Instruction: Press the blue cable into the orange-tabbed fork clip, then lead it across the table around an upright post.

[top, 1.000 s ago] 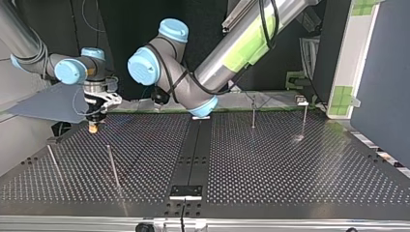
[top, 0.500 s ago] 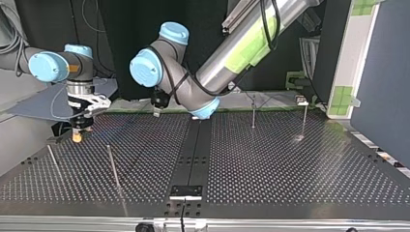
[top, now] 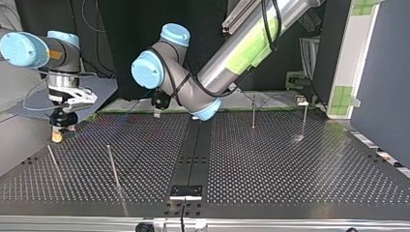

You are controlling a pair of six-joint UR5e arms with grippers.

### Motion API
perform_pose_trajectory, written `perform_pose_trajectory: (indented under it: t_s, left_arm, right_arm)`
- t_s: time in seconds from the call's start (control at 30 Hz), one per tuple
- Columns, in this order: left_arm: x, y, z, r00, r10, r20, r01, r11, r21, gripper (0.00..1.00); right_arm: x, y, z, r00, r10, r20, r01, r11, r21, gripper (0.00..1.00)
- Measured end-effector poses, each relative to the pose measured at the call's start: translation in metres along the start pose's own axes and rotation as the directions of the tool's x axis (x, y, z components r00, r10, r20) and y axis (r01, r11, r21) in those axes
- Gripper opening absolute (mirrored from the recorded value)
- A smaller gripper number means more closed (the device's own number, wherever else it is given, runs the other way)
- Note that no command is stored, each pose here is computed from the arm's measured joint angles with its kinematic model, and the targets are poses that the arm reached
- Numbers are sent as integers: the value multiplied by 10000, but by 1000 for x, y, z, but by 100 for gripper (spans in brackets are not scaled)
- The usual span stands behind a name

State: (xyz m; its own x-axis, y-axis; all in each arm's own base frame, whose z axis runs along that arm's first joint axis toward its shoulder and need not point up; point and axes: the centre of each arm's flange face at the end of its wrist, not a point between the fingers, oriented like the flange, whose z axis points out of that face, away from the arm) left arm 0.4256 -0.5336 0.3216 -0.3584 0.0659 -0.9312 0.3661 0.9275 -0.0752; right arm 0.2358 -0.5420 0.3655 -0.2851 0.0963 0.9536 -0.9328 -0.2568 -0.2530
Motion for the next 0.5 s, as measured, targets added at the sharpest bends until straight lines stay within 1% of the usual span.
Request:
perform_pose_trajectory:
  t_s: [0.13, 0.2, 0.27, 0.4, 0.5]
  left_arm:
    - [0, -2, 1, 9995, -317, -72, 319, 9990, 305, 100]
    - [0, -2, 1, 9985, -541, -129, 547, 9973, 488, 100]
    - [0, -3, 2, 9971, -740, -186, 750, 9951, 643, 100]
    - [0, -5, 3, 9925, -1170, -344, 1200, 9875, 1023, 100]
    - [0, -6, 3, 9911, -1265, -405, 1304, 9849, 1139, 100]
  right_arm:
    - [19, -1, -5, 9995, -43, -301, 43, 10000, 4, 0]
    - [22, -1, -6, 9994, -53, -352, 53, 10000, 3, 0]
    - [23, -1, -6, 9993, -67, -358, 67, 10000, 1, 0]
    - [23, -1, -7, 9995, -81, -314, 81, 10000, 9, 0]
    - [22, -2, -8, 9997, -97, -211, 98, 9999, 35, 0]
